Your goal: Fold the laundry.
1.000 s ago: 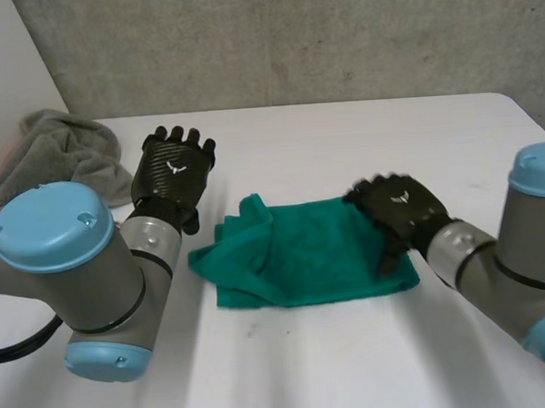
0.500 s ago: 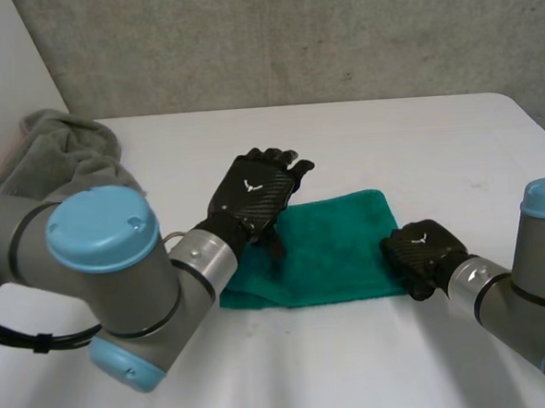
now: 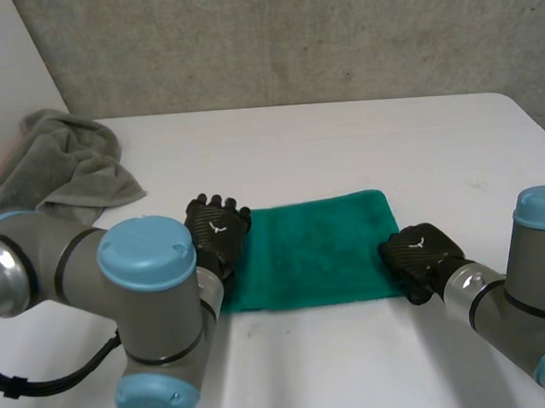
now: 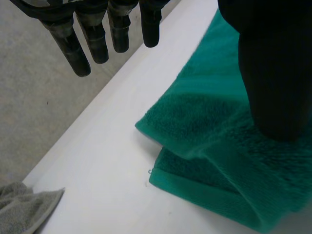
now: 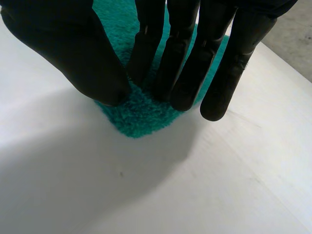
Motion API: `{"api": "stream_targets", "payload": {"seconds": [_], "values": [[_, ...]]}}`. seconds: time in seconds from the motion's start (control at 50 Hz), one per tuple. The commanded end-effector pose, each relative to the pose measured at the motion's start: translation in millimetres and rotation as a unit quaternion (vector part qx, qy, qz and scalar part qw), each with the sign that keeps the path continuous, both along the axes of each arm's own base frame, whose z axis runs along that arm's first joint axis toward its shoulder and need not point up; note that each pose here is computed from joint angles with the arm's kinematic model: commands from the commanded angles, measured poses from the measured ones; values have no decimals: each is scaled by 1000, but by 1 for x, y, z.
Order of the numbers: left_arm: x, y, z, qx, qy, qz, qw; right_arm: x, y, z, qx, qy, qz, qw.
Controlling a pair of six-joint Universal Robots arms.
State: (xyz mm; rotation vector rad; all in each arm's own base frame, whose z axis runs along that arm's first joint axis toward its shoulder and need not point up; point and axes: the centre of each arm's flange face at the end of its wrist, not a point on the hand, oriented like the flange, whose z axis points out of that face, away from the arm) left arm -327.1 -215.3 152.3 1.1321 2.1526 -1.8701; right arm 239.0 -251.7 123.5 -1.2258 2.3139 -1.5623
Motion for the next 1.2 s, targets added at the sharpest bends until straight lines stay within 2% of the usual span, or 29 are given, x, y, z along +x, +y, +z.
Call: {"api": "stream_targets", "payload": {"seconds": [0.02, 0.16, 0.26, 0.42, 0.5, 0.58, 0.64, 0.7, 0.72, 0.74, 0.76, 0.8, 0.88, 0.98, 1.2], "values": [[4, 11, 6, 6, -1, -6, 1000, -5, -6, 7, -25, 15, -29, 999], [19, 17, 39, -18, 23, 3, 1000, -9, -14, 34, -89, 53, -37, 994], [39, 6, 61, -43, 44, 33, 998, 7, -15, 59, -160, 81, -4, 984], [59, -11, 77, -48, 82, 75, 993, 93, 47, 89, -236, 26, 154, 959], [76, -21, 80, -45, 104, 107, 988, 131, 90, 65, -224, -14, 278, 934], [87, -25, 77, -33, 128, 124, 983, 144, 115, 38, -187, -21, 353, 917], [84, -24, 75, -23, 134, 111, 984, 144, 109, 32, -174, -17, 336, 925], [79, -22, 72, -14, 138, 89, 986, 134, 89, 40, -154, -34, 256, 954], [79, -21, 72, -11, 139, 84, 987, 130, 80, 44, -148, -45, 224, 962], [77, -20, 71, -8, 140, 77, 987, 113, 55, 58, -139, -76, 151, 976], [77, -19, 71, -8, 140, 74, 987, 98, 37, 69, -137, -97, 104, 980], [76, -18, 70, -7, 139, 71, 988, 57, -2, 84, -126, -139, 9, 982], [76, -17, 68, -4, 138, 69, 988, 2, -39, 78, -89, -164, -56, 981], [72, -14, 67, -2, 138, 61, 989, -30, -43, 49, -37, -143, -48, 988], [65, -11, 56, 11, 130, 52, 990, -35, -22, -3, 1, -55, 13, 998]]}}
